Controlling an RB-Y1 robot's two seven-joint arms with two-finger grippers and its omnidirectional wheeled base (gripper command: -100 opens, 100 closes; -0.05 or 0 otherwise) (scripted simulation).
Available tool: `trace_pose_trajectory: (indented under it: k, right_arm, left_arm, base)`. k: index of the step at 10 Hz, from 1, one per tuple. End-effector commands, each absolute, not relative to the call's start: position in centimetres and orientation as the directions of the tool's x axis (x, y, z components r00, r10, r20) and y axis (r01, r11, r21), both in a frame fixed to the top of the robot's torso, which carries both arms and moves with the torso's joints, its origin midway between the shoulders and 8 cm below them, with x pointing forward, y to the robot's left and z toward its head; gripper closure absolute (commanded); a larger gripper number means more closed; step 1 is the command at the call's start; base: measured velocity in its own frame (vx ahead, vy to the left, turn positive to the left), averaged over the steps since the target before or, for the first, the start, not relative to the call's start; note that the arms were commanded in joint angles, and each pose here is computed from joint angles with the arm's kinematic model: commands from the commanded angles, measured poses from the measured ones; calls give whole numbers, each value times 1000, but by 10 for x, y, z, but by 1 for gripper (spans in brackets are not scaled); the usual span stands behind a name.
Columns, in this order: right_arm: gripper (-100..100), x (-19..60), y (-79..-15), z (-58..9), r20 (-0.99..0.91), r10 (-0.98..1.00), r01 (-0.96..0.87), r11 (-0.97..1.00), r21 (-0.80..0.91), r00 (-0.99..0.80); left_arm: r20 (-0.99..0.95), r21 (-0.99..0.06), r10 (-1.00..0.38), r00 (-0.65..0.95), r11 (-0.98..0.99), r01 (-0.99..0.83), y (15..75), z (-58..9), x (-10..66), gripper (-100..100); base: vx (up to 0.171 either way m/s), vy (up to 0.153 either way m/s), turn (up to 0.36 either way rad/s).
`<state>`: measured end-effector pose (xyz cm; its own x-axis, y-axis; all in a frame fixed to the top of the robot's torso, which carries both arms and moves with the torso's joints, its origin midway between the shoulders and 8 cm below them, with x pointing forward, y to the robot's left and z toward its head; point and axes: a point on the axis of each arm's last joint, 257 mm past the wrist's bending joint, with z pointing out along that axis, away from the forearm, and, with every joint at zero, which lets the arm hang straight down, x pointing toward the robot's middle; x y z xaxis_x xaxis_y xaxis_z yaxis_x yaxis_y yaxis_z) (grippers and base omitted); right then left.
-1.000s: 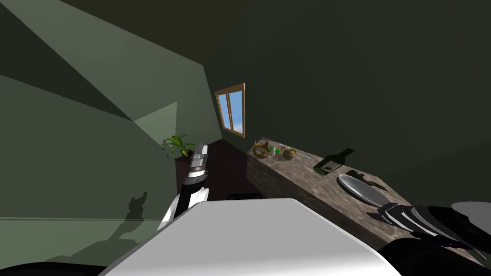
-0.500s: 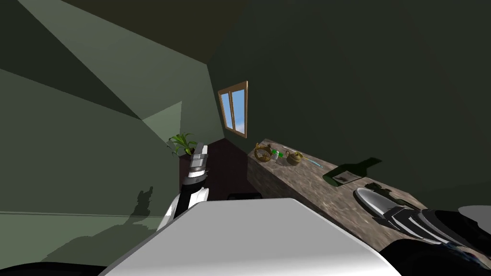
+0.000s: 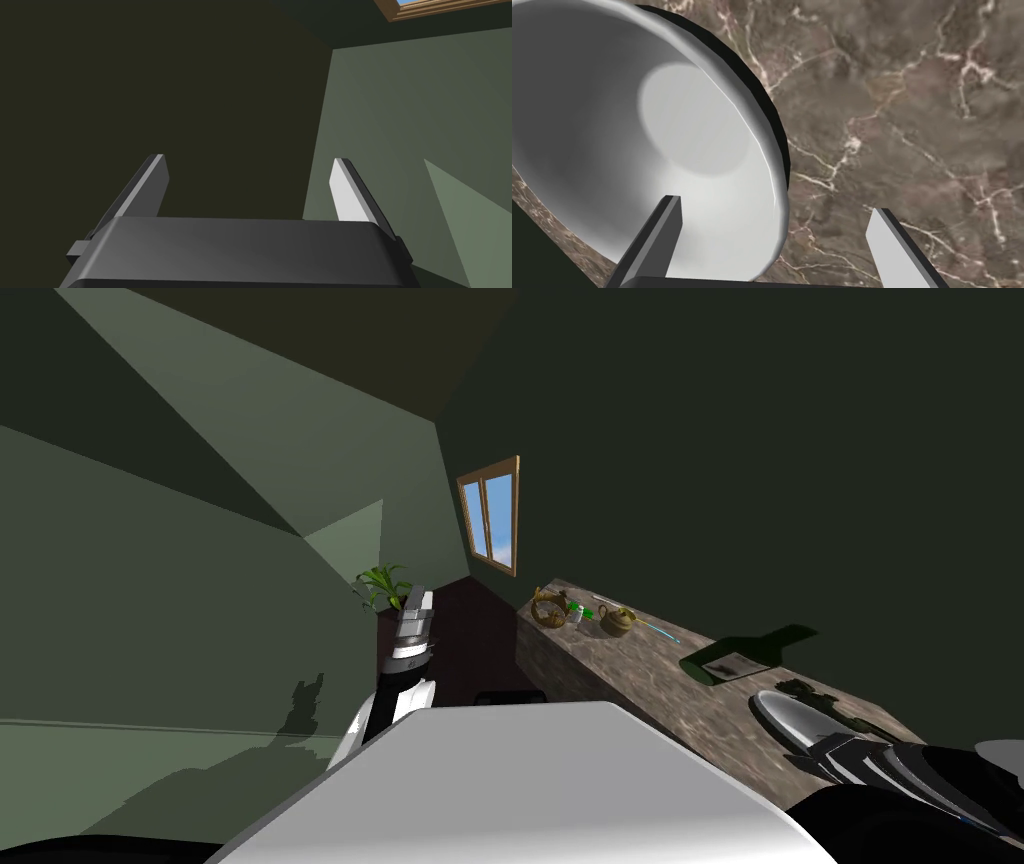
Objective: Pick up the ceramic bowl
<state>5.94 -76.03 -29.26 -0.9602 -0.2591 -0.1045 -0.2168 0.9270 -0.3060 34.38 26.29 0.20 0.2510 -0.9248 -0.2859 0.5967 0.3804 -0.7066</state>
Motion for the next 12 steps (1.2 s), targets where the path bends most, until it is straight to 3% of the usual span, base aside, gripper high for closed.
trace_pose_trajectory:
  k: [1,5,6,7,11,12]
  right_arm:
    - [100,59,-760,-293,-104,-259,-217,927,-306,-960]
    - [100,59,-760,-293,-104,-260,-218,927,-305,-960]
    - [0,59,-760,-293,-104,-260,-218,927,-304,-960]
    - [100,71,-760,-284,-104,-268,-226,925,-306,-958]
    - [100,82,-762,-275,-101,-277,-236,923,-304,-955]
    - [0,82,-761,-275,-102,-278,-236,923,-303,-955]
  left_arm:
    - [-286,-707,-925,251,380,597,263,2,344,0]
    - [-286,-707,-925,251,380,597,263,2,344,0]
    - [-286,-707,-925,251,380,597,263,2,344,0]
    - [-286,-707,-925,251,380,597,263,2,344,0]
    - [-286,-707,-925,251,380,597,263,2,344,0]
    - [-286,-707,-925,251,380,597,263,2,344,0]
  base:
    - [0,0,0]
    - [0,0,0]
    - [0,0,0]
    - [-20,15,-80]
    - [-23,23,-52]
    - [0,0,0]
